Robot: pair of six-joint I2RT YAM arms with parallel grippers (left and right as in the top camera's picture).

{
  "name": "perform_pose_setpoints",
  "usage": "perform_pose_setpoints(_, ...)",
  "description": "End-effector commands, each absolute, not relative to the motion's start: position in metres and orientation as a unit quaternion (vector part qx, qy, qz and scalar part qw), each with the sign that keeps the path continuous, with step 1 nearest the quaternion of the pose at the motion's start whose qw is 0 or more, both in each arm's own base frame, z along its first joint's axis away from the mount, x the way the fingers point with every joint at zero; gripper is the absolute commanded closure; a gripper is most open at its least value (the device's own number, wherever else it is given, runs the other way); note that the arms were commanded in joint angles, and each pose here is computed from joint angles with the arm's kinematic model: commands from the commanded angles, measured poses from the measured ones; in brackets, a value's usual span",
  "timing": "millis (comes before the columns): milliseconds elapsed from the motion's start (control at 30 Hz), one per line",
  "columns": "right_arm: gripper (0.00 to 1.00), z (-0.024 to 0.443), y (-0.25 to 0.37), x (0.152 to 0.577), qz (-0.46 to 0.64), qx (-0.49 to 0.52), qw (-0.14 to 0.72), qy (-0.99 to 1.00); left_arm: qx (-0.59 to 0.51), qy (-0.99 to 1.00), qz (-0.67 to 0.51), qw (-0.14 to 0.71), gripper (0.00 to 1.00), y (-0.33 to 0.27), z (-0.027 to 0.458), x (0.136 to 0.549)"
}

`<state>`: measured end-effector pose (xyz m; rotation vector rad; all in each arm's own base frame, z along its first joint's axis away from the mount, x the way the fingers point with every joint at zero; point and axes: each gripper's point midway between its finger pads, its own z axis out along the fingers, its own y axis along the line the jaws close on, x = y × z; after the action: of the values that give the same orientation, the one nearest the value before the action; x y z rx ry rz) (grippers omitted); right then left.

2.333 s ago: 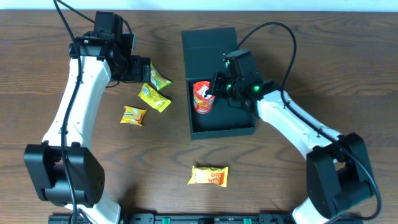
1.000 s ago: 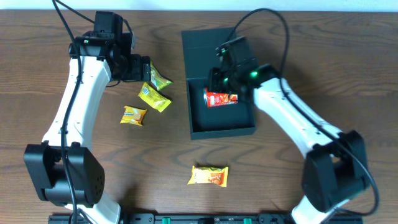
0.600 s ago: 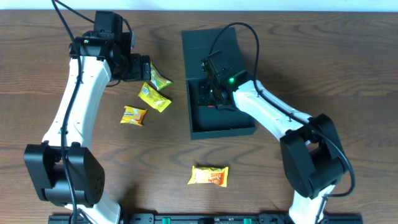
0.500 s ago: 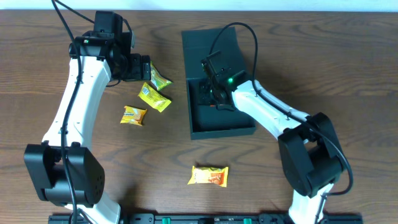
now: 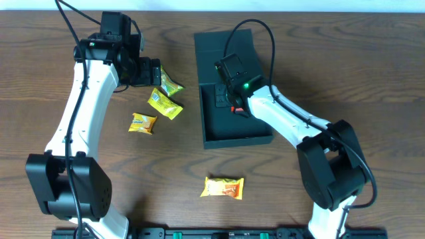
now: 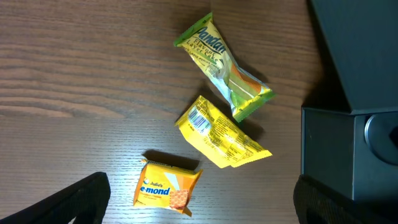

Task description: Pack container

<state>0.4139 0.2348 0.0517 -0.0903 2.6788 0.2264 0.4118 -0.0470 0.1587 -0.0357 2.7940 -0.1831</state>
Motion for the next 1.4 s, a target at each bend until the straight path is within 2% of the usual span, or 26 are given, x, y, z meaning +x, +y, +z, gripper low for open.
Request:
perform_pose_setpoints(0, 0.99, 0.050, 0.223, 0.418, 0.052, -0.043, 0.235, 0.970, -0.015, 0.982, -0.062, 0.180, 0.05, -0.045, 0.166, 0.415)
perform_pose_setpoints(167, 0.98, 0.061, 0.239, 0.420, 0.093, -0.051, 0.234, 0.966, -0.016, 0.982, -0.062, 0.180, 0.05, -0.045, 0.166, 0.415)
perform_pose_setpoints(400, 0.98, 0.137, 0.266, 0.448, 0.148, -0.070, 0.280, 0.946, -0.015, 0.982, -0.062, 0.180, 0.04, -0.045, 0.166, 0.415)
perform_pose_setpoints(600, 0.98, 0.168, 0.227, 0.443, 0.085, -0.063, 0.250, 0.962, -0.015, 0.982, -0.062, 0.180, 0.05, -0.045, 0.166, 0.415)
perform_pose_setpoints(733, 0.99, 0.149, 0.203, 0.408, 0.077, -0.034, 0.151, 0.985, -0.015, 0.982, -0.062, 0.180, 0.05, -0.045, 0.166, 0.415)
perform_pose_setpoints(833, 0.98, 0.133, 0.193, 0.392, 0.060, -0.031, 0.115, 0.991, -0.015, 0.981, -0.062, 0.181, 0.05, -0.045, 0.166, 0.416)
perform_pose_setpoints(1133, 0.99, 0.077, 0.179, 0.370, 0.033, -0.016, 0.073, 0.997, -0.015, 0.981, -0.062, 0.184, 0.05, -0.045, 0.166, 0.417)
perform_pose_setpoints(1367, 0.99, 0.056, 0.179, 0.374, 0.033, -0.012, 0.088, 0.995, -0.015, 0.980, -0.063, 0.188, 0.05, -0.045, 0.167, 0.419)
